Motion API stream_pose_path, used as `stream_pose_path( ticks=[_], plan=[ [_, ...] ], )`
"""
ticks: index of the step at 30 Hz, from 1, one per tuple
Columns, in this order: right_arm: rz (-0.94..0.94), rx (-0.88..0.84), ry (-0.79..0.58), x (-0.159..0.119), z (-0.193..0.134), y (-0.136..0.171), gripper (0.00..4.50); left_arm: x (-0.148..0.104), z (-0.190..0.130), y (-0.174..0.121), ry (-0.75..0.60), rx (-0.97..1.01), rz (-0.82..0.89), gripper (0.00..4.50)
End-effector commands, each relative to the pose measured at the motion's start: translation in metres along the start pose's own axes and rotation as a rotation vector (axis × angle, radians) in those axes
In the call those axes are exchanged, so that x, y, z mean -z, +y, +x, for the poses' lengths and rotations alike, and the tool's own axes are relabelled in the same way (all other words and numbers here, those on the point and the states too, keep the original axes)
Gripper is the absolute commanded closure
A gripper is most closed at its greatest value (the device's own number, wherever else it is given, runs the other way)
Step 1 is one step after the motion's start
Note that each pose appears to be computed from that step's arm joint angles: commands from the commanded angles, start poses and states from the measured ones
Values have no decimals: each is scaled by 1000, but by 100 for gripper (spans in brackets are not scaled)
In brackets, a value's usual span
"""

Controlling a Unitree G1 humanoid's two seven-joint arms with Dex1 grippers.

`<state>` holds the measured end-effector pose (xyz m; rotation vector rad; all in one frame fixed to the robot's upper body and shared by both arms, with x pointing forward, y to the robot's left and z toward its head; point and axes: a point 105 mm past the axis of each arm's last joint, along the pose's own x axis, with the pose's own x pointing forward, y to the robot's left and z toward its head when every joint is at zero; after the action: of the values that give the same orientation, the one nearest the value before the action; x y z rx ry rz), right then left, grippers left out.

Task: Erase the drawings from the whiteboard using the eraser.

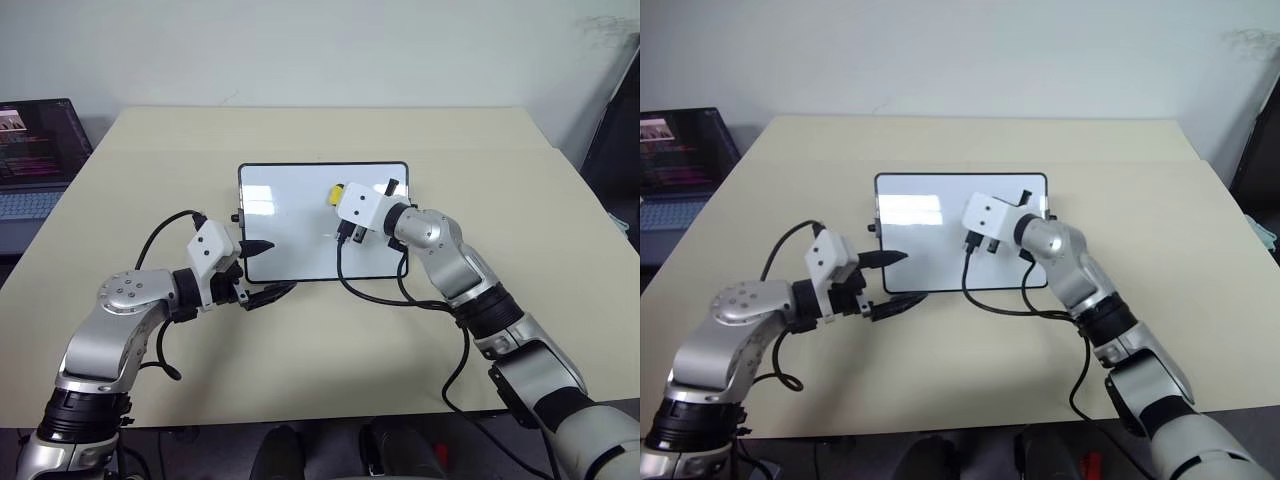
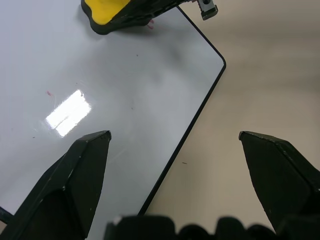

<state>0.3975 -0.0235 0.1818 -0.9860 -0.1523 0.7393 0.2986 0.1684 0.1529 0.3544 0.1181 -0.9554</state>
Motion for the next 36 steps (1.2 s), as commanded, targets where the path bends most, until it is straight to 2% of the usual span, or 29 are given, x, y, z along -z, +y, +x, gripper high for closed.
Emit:
stream_pose_path(
  ticks=[1, 14, 22, 26, 28, 31, 36],
  plan=[
    [22, -129, 111, 29, -7, 25, 365, -10, -1, -2, -33, 3, 28, 0],
    [-34, -287, 107, 29, -23, 52, 366, -10, 1, -4, -37, 10, 25, 0],
    [271, -210, -84, -4, -50, 40, 367, -10, 2, -5, -40, 19, 27, 0],
    [384, -114, -81, 3, -78, 27, 367, -16, 7, -6, -60, 41, 32, 0],
    [396, 5, -63, 11, -83, 13, 367, -16, 9, -10, -55, 77, 27, 0],
    [404, 176, -43, 19, -85, -5, 367, -14, 10, -12, -46, 104, 28, 0],
    [372, 325, -28, 25, -74, -17, 367, -16, 13, -8, -33, 118, 52, 0]
  ],
)
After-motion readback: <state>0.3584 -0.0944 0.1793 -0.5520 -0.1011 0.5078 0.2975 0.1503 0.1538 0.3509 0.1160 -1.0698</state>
